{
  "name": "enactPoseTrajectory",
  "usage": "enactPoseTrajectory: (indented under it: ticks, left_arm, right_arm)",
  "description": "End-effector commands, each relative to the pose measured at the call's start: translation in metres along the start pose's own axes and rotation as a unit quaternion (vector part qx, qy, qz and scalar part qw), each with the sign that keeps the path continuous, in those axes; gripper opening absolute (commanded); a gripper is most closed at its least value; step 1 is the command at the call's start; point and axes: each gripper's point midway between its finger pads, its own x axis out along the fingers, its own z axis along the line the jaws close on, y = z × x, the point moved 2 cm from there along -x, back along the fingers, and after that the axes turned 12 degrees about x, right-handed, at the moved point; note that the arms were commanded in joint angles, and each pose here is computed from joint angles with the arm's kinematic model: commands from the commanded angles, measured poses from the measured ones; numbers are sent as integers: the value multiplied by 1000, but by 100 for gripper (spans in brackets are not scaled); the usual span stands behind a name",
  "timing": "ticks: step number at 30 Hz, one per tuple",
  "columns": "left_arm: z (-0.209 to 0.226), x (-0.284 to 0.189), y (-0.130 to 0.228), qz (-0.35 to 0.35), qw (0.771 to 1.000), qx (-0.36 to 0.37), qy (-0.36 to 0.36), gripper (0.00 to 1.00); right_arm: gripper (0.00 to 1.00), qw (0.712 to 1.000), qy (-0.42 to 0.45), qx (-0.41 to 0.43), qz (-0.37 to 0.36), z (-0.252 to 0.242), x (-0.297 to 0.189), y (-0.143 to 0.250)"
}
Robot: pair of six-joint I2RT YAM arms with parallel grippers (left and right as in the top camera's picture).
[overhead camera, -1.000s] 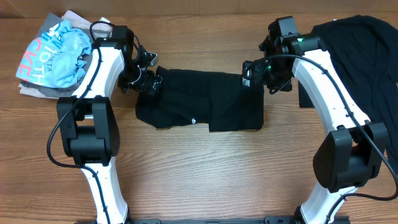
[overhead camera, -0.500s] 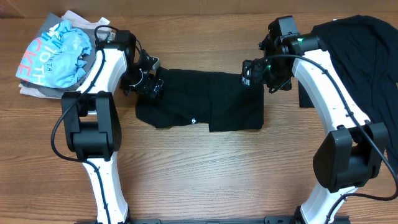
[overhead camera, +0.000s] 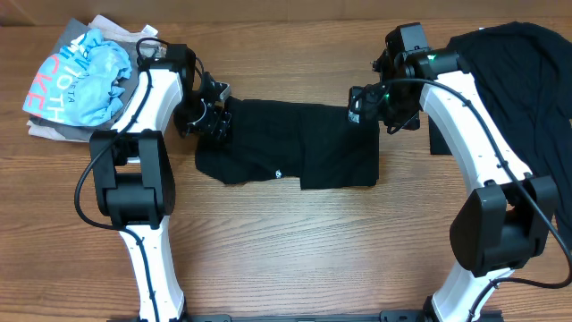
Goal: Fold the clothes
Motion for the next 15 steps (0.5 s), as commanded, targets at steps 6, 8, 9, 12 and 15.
enactPoseTrajectory:
  ticks: [6, 8, 9, 12, 15]
  left_arm:
    - [-24, 28, -3, 9, 999, -6, 54, 28]
    - [-27, 29, -5, 11, 998, -13, 54, 4]
    - [-27, 29, -5, 11, 998, -19, 54, 4]
    - [-26, 28, -3, 14, 998, -29, 54, 4]
    - [-23, 15, 1, 19, 997, -40, 56, 4]
  right_arm:
    - [100, 1000, 5, -2, 2, -3, -2, 3]
    - [100, 1000, 6, -2, 4, -3, -2, 4]
    - [100, 1000, 7, -2, 5, -3, -2, 4]
    - [100, 1000, 7, -1, 8, -4, -2, 5]
    - [97, 1000, -8, 4, 17, 1, -2, 8]
